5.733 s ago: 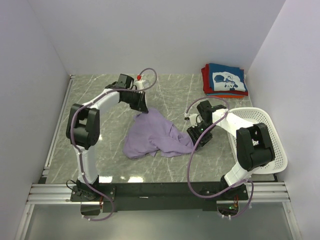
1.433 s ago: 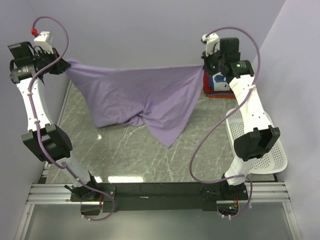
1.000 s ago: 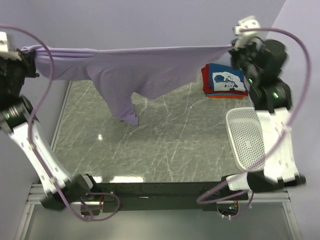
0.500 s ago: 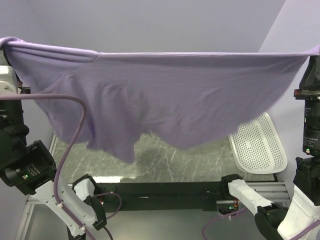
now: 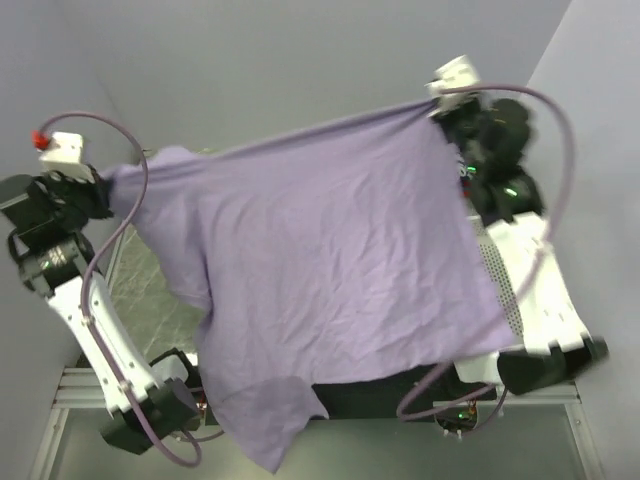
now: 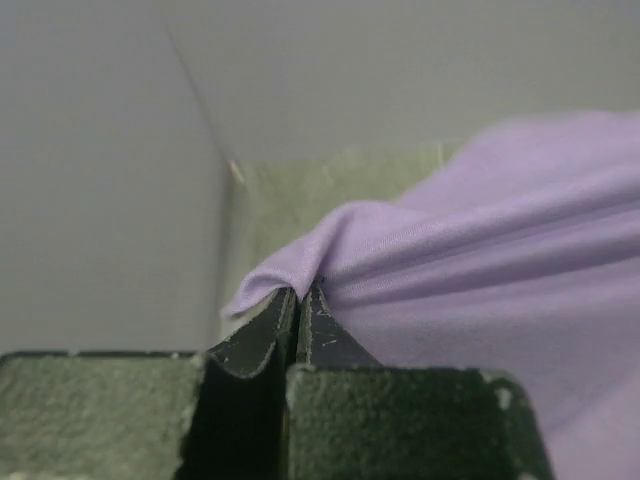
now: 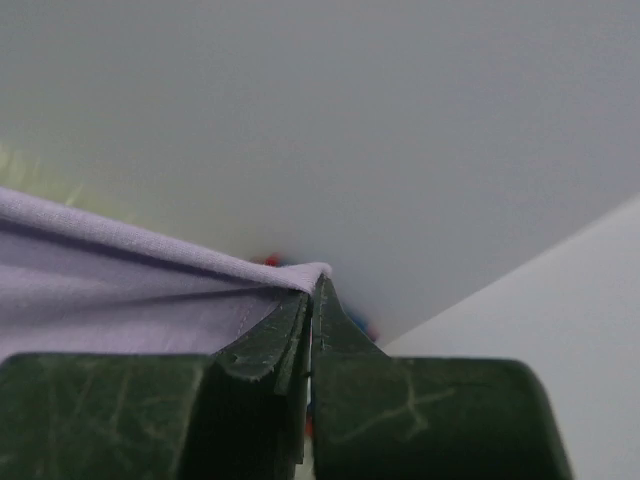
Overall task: Fold and stack the t-shirts
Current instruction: Flatten the tshirt out, then fold the tshirt
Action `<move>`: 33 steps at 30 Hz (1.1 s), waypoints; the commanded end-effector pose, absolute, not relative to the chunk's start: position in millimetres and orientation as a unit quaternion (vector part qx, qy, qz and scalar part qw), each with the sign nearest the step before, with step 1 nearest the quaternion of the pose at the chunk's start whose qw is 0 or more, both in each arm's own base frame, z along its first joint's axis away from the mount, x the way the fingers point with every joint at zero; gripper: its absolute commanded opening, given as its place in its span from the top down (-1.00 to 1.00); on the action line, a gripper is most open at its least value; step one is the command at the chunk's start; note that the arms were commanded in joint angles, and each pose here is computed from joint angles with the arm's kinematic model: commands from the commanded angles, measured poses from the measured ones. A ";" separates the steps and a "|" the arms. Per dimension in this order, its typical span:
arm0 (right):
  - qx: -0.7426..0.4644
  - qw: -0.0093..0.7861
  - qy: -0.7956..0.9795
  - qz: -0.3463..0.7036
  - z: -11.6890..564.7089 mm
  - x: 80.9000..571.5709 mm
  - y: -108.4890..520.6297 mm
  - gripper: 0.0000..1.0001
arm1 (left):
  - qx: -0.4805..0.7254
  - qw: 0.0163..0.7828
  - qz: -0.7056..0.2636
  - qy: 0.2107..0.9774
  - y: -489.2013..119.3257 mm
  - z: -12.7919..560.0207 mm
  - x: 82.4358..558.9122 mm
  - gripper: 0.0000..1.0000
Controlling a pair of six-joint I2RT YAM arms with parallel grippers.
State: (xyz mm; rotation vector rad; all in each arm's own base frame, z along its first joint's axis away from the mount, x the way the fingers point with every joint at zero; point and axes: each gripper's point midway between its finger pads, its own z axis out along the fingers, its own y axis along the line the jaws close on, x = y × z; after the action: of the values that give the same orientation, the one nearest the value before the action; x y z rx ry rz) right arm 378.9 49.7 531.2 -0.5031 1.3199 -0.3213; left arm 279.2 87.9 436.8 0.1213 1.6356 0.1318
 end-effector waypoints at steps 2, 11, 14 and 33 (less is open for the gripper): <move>-0.292 0.679 0.657 -0.149 431.0 440.0 76.6 1.00 | 0.031 0.570 0.037 0.820 104.7 312.2 297.9 0.99; -0.352 0.554 0.739 -0.150 259.0 536.8 108.6 1.00 | -0.004 0.443 0.018 0.896 123.4 162.7 399.4 0.99; -0.358 0.530 0.749 -0.170 229.2 563.0 110.8 1.00 | -0.023 0.414 0.016 0.910 144.5 140.1 440.4 0.99; -0.373 0.506 0.745 -0.223 181.2 645.2 120.8 1.00 | -0.020 0.411 0.044 0.911 167.5 112.8 530.5 0.99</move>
State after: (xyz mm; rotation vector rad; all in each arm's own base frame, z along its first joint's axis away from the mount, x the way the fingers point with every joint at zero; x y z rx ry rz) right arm 631.2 130.8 142.4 -0.9597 1.8747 -0.4526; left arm 525.5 149.2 76.1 -0.0323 2.3850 0.0045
